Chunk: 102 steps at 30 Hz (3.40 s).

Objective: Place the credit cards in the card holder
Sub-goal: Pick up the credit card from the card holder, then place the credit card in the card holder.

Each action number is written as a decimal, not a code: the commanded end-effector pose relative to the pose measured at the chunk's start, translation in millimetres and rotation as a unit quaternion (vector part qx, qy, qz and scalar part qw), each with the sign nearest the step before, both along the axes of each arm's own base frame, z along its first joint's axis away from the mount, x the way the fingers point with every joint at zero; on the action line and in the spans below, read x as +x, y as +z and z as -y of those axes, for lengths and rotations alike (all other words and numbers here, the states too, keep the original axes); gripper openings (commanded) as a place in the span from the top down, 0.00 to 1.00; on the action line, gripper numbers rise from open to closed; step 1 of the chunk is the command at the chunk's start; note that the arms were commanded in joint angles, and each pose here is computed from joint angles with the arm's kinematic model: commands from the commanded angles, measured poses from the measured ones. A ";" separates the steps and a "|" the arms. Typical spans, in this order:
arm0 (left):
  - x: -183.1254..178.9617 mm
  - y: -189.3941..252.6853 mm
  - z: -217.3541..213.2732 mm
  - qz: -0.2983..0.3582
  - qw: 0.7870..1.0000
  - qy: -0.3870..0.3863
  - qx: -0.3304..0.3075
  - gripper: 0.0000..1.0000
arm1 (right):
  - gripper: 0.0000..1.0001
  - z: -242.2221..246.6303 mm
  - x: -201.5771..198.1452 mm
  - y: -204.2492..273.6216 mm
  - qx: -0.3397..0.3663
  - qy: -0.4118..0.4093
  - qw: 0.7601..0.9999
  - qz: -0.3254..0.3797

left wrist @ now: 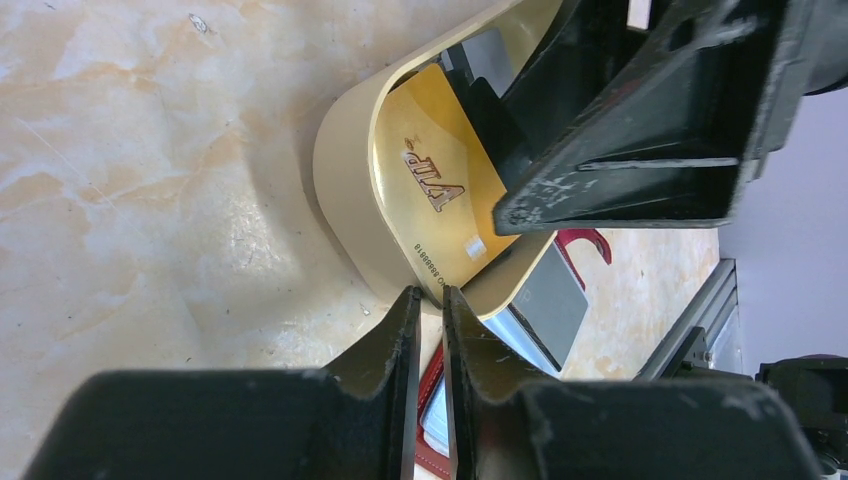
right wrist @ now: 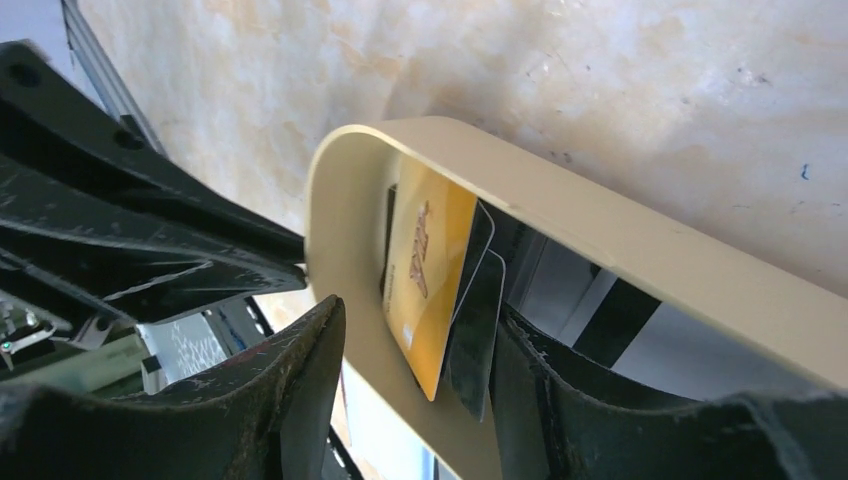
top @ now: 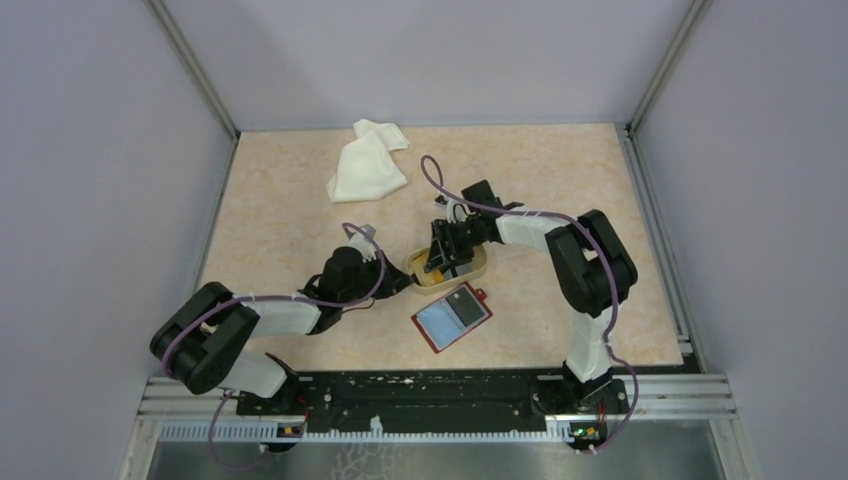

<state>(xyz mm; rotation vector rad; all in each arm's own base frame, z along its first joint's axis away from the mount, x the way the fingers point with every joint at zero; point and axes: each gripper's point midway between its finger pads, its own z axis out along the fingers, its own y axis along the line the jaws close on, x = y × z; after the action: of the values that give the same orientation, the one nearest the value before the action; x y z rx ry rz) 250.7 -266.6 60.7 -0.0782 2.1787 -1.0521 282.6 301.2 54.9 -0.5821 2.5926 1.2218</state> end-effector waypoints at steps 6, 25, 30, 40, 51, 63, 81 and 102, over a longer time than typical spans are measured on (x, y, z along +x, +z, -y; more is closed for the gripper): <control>5.0 18.5 9.1 0.023 0.999 -0.008 -0.026 0.81 | 0.50 -6.7 6.8 9.1 0.004 0.015 1.000 0.025; 9.2 42.6 11.2 0.064 0.997 -0.016 -0.036 0.59 | 1.00 16.5 27.3 38.4 0.018 0.008 0.996 0.084; 12.0 59.4 4.6 0.104 0.994 -0.011 -0.027 0.42 | 1.00 21.4 25.8 47.2 0.025 0.044 0.990 0.129; 2.5 85.4 -11.0 0.224 0.974 -0.033 -0.010 0.17 | 1.00 24.8 19.5 60.9 0.056 0.112 0.975 0.182; 2.1 94.2 -3.5 0.309 0.944 -0.119 -0.006 0.29 | 1.00 31.8 13.7 74.7 0.082 0.174 0.947 0.259; 29.9 78.0 15.8 0.290 0.938 -0.188 -0.007 0.28 | 1.00 35.4 13.2 82.5 0.110 0.181 0.939 0.272; 45.8 61.3 35.9 0.261 0.927 -0.264 -0.042 0.45 | 1.00 34.1 10.8 78.8 0.118 0.184 0.939 0.264; 44.7 63.6 40.6 0.238 0.916 -0.305 -0.107 0.90 | 1.00 35.1 13.1 68.6 0.107 0.180 0.945 0.253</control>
<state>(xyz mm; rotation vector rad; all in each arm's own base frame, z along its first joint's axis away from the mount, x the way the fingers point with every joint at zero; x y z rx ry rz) 293.8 -302.5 114.3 0.6760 1.7220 -1.4314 290.7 264.4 113.1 -1.1603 2.0250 1.2349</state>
